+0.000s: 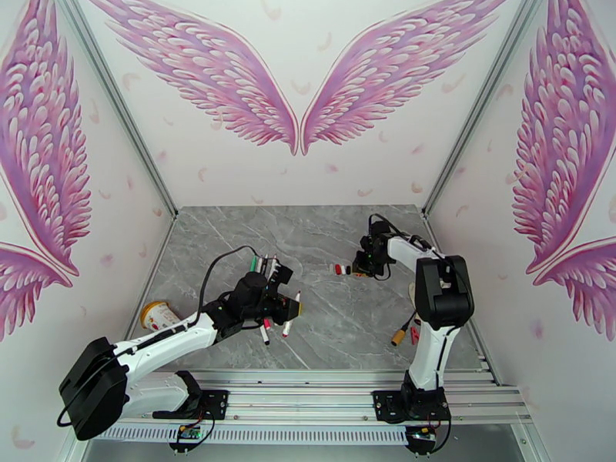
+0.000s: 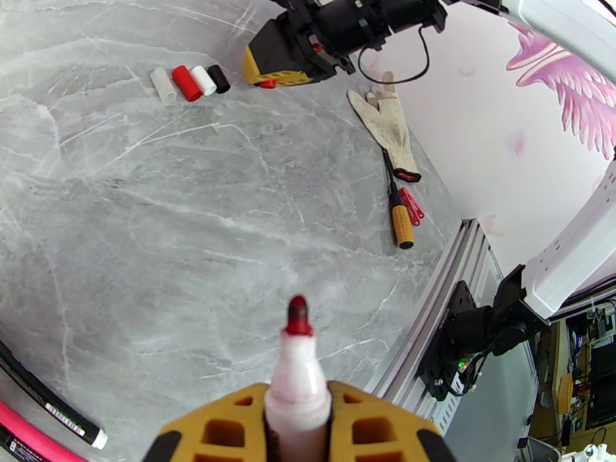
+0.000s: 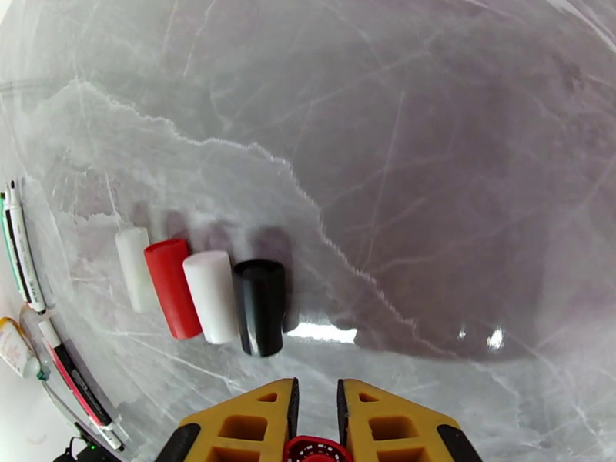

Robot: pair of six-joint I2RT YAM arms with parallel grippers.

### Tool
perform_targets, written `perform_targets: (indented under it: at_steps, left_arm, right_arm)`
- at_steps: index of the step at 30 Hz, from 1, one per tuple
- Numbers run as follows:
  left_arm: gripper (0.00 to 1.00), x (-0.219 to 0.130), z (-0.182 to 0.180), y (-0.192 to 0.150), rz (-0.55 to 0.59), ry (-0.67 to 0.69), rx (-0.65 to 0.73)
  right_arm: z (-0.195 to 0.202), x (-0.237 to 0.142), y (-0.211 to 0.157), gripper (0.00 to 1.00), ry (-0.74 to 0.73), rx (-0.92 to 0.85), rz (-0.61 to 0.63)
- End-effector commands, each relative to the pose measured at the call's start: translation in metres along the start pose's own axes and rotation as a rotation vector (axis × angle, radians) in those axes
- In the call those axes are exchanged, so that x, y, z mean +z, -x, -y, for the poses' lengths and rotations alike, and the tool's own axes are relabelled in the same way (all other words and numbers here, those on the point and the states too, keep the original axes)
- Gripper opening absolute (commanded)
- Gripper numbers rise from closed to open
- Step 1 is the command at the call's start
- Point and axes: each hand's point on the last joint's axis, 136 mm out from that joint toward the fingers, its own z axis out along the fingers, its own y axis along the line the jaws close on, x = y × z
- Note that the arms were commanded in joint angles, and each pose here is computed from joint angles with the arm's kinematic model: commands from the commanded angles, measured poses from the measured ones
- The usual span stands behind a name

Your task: Open the pen caps

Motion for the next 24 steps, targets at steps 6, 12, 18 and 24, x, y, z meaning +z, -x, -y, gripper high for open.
perform_targets:
  at_steps: [6,12,18,24]
  left_arm:
    - [0.02,-0.002,0.010,0.013,0.020,-0.023,0.005]
    - [0.02,-0.002,0.009,0.012,0.014,-0.017,0.003]
    - [0.01,-0.001,0.010,0.014,0.013,-0.018,0.001]
    - [0.02,-0.001,0.008,0.015,0.016,-0.005,-0.004]
  right_arm:
    - [0.000,0.011,0.015,0.19,0.014,-0.003,-0.016]
    - [0.000,0.014,0.017,0.26,0.016,-0.005,-0.028]
    - [-0.002,0.012,0.015,0.30,0.029,-0.004,-0.026]
    - [-0.006,0.001,0.016,0.31,0.040,-0.003,0.000]
